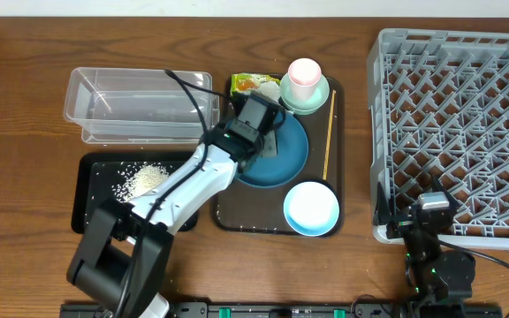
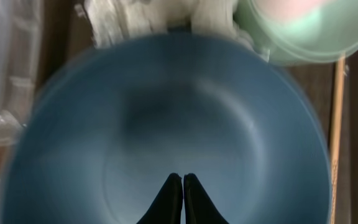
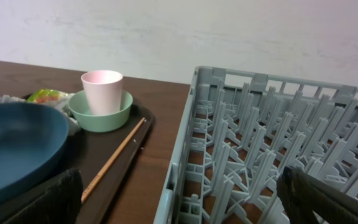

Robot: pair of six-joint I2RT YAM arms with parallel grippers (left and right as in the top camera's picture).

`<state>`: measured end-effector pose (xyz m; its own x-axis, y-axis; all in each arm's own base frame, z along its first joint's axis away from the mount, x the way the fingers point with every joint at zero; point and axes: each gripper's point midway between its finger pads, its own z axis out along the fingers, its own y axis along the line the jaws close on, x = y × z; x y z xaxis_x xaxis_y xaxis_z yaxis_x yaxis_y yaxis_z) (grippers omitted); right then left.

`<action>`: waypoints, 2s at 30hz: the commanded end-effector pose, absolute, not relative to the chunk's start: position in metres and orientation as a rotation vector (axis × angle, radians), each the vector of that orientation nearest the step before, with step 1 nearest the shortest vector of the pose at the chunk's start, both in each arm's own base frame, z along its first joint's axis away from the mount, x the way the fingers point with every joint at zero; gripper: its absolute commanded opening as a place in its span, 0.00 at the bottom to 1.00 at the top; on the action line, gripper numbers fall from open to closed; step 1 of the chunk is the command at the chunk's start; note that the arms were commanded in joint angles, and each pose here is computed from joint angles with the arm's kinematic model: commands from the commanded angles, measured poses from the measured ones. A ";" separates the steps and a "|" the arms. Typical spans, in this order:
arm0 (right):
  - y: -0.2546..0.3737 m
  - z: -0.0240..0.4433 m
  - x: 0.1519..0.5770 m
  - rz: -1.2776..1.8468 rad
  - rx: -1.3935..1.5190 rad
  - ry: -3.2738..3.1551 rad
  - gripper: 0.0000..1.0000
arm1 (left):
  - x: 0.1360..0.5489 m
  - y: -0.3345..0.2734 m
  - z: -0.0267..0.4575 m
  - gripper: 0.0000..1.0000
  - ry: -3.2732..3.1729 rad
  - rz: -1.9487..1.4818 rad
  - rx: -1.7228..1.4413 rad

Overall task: Sort waste into correct bins and load items into the dishwasher rack
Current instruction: 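Release the blue plate and raise the left gripper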

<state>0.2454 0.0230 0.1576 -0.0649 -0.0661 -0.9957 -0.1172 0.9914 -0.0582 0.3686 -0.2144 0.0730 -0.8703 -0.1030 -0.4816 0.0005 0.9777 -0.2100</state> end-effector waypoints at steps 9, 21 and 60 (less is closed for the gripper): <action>0.018 0.157 0.246 0.016 -0.135 1.639 0.99 | 0.304 -0.236 0.047 0.06 2.797 -0.214 0.017; 0.018 0.157 0.246 0.016 -0.135 1.639 0.99 | 0.285 -0.224 0.025 0.07 2.845 -0.166 -0.074; 0.018 0.157 0.246 0.016 -0.135 1.639 0.99 | 0.399 -0.209 0.209 0.61 2.320 -0.427 -0.083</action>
<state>0.2455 0.0230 0.1577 -0.0645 -0.0661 -0.9957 -0.1172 0.9914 -0.0582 0.3789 -0.2097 0.1802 -0.6962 -0.1781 -0.6954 0.0105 0.9661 -0.2579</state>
